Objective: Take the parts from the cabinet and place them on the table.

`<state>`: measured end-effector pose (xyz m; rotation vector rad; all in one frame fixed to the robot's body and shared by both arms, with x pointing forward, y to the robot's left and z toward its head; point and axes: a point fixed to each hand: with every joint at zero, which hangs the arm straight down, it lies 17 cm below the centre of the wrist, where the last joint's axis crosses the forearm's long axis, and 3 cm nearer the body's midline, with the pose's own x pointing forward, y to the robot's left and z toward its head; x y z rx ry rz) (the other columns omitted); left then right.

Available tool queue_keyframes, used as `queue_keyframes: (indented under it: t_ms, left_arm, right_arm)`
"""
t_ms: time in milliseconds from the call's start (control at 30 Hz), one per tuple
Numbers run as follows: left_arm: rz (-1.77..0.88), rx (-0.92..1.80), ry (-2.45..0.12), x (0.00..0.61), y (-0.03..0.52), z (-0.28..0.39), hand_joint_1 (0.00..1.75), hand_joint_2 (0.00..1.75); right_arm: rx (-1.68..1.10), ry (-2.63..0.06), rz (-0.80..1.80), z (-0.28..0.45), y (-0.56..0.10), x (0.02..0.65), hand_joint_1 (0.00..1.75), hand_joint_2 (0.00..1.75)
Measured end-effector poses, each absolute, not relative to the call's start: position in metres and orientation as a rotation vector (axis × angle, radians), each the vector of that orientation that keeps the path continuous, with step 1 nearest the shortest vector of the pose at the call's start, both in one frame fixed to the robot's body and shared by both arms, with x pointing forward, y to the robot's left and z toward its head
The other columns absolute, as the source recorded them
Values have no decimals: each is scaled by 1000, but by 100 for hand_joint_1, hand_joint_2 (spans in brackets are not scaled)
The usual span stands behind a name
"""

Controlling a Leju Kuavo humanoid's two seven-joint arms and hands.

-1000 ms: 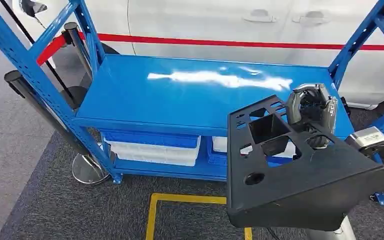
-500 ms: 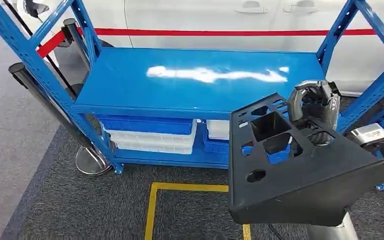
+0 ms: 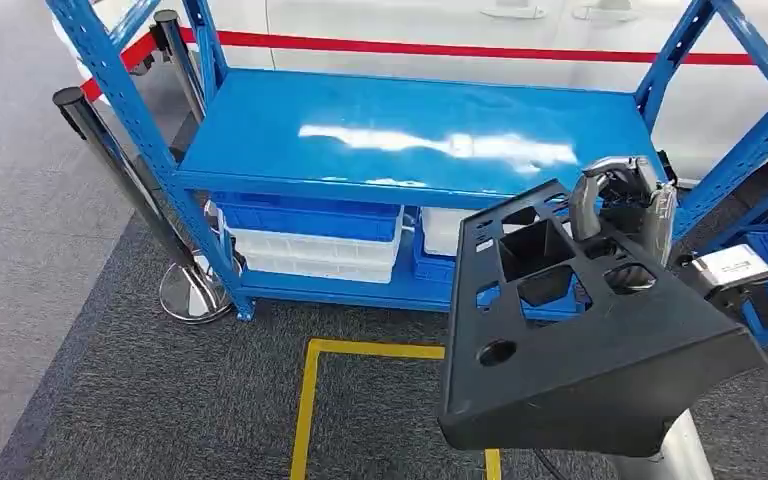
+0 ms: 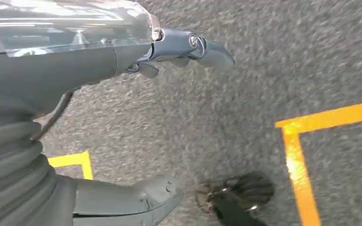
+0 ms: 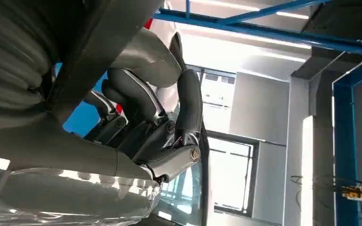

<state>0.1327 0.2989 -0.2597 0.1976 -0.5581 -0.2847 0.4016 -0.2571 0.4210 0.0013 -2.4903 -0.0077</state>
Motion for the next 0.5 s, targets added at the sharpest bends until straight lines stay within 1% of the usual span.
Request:
queue_keyframes:
  t_ms: [200, 500]
  left_arm:
    - [-285, 196, -559, 132, 298, -260, 0, 175]
    - [-288, 197, -552, 128, 299, -261, 0, 175]
  right_arm:
    - [0, -2512, -6, 426, -257, 396, 175, 175]
    - [-12, -2499, 8, 411, -255, 389, 175, 175]
